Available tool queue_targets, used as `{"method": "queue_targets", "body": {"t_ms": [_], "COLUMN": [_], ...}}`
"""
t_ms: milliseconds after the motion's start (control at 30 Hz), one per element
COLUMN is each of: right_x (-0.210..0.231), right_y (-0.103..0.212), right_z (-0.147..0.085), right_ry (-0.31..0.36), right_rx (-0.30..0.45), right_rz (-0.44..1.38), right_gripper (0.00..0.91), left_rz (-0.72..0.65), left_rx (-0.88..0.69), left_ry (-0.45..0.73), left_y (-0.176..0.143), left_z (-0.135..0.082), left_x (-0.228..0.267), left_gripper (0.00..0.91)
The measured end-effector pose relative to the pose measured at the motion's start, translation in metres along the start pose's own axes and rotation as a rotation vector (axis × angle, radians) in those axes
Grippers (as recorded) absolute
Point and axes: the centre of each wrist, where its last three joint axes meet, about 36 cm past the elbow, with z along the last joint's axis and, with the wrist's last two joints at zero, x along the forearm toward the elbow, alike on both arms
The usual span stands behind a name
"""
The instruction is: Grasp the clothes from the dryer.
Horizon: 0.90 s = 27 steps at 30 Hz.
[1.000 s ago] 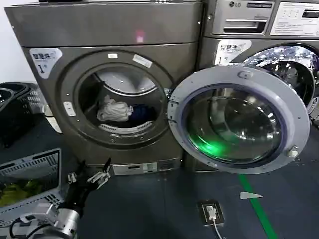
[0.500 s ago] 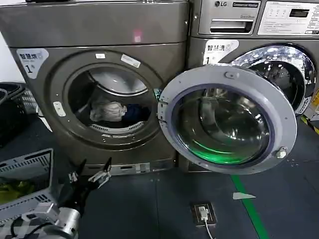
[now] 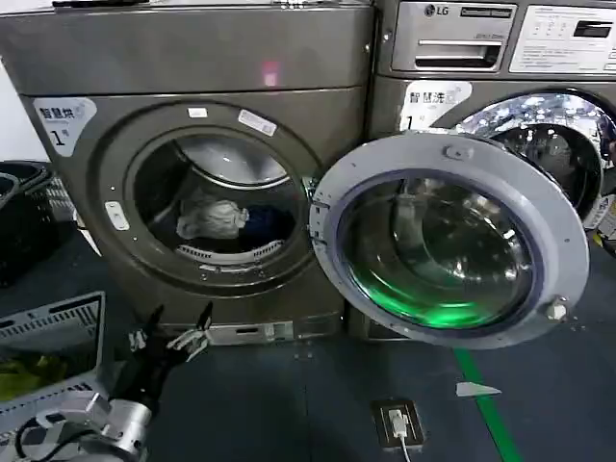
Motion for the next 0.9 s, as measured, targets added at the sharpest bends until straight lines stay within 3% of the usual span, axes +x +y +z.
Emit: {"method": "queue_targets", "body": {"t_ms": [900], "right_x": [0.0038], "right_y": [0.0003], "right_z": [0.0000], "right_ry": [-0.001], "right_rx": [-0.017], "right_rz": [-0.009], "right_gripper": [0.907], "left_rz": [0.001], "left_rx": [0.002], "left_ry": [-0.008], "left_y": [0.0015], "left_z": [-0.0029], "left_x": [-0.0006], "left_gripper": [0.907]}}
